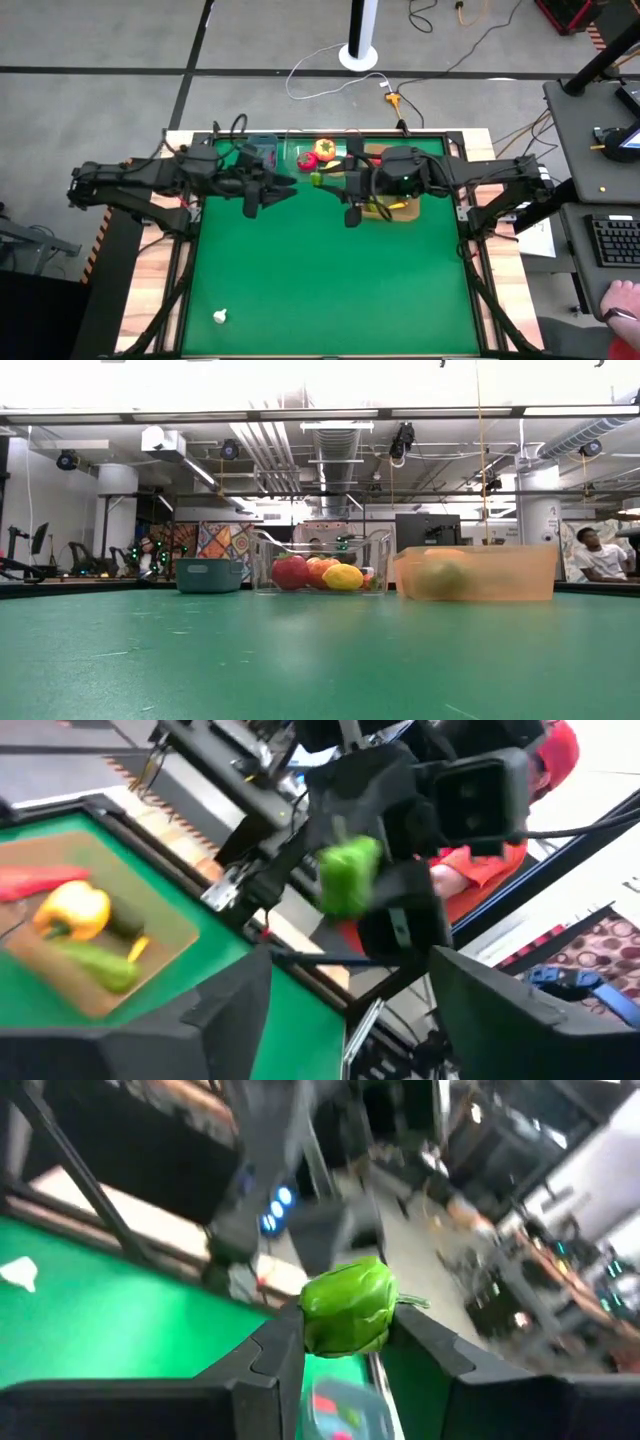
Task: Sort produce into baskets
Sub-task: Put the green chili pepper into the blue bin
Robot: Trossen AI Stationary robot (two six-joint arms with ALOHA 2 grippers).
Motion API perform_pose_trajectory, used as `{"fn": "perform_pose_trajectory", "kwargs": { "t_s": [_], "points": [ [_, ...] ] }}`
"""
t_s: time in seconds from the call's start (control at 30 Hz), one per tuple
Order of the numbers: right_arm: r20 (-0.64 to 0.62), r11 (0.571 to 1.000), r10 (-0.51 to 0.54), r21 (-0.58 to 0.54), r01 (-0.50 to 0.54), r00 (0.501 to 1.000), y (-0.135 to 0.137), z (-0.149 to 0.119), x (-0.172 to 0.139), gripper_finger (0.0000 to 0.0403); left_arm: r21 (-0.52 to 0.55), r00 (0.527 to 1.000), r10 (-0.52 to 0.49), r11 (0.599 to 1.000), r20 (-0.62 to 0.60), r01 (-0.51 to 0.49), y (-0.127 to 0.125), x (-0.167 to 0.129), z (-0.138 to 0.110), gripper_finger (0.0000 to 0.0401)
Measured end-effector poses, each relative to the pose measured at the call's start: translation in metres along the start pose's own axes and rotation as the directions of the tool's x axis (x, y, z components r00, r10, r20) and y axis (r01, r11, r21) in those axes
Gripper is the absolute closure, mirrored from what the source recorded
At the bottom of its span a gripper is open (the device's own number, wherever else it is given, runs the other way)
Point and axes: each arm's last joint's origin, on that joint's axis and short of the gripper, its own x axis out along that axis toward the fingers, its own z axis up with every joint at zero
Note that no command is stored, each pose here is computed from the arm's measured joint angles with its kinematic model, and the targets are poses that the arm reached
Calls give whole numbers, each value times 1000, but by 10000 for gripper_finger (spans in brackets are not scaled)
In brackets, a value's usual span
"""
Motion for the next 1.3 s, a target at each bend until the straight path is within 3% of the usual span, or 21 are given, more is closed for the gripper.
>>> {"fn": "perform_pose_trajectory", "kwargs": {
  "t_s": [0.1,0.27,0.47,0.6,0.7,0.9,1.1,1.17,1.3],
  "points": [
    [-85,999,0,42,3,996,-4,-10,1,295,-17,1000,19,1000,-17,-19,0,-18,2,130],
    [-176,970,-34,233,75,984,-16,-36,24,295,-113,989,118,985,-93,-128,7,-41,-4,131],
    [-254,865,72,497,66,965,-37,-88,80,298,-195,932,236,936,-277,-294,11,-47,-30,142],
    [-269,796,150,604,45,951,-48,-117,123,301,-218,853,292,884,-434,-413,9,-46,-55,149],
    [-258,768,155,639,48,954,-59,-125,151,302,-216,773,330,834,-542,-507,6,-48,-75,152],
    [-300,750,142,654,95,943,-79,-151,199,302,-213,639,393,719,-661,-662,-1,-61,-103,152],
    [-273,702,142,706,97,951,-85,-182,233,303,-211,553,443,614,-705,-761,-5,-70,-119,153],
    [-282,686,159,721,99,946,-84,-193,236,303,-205,535,454,594,-713,-778,-6,-71,-124,153],
    [-294,702,162,705,99,942,-82,-205,241,303,-173,491,463,573,-738,-801,-9,-68,-134,153]
  ]
}}
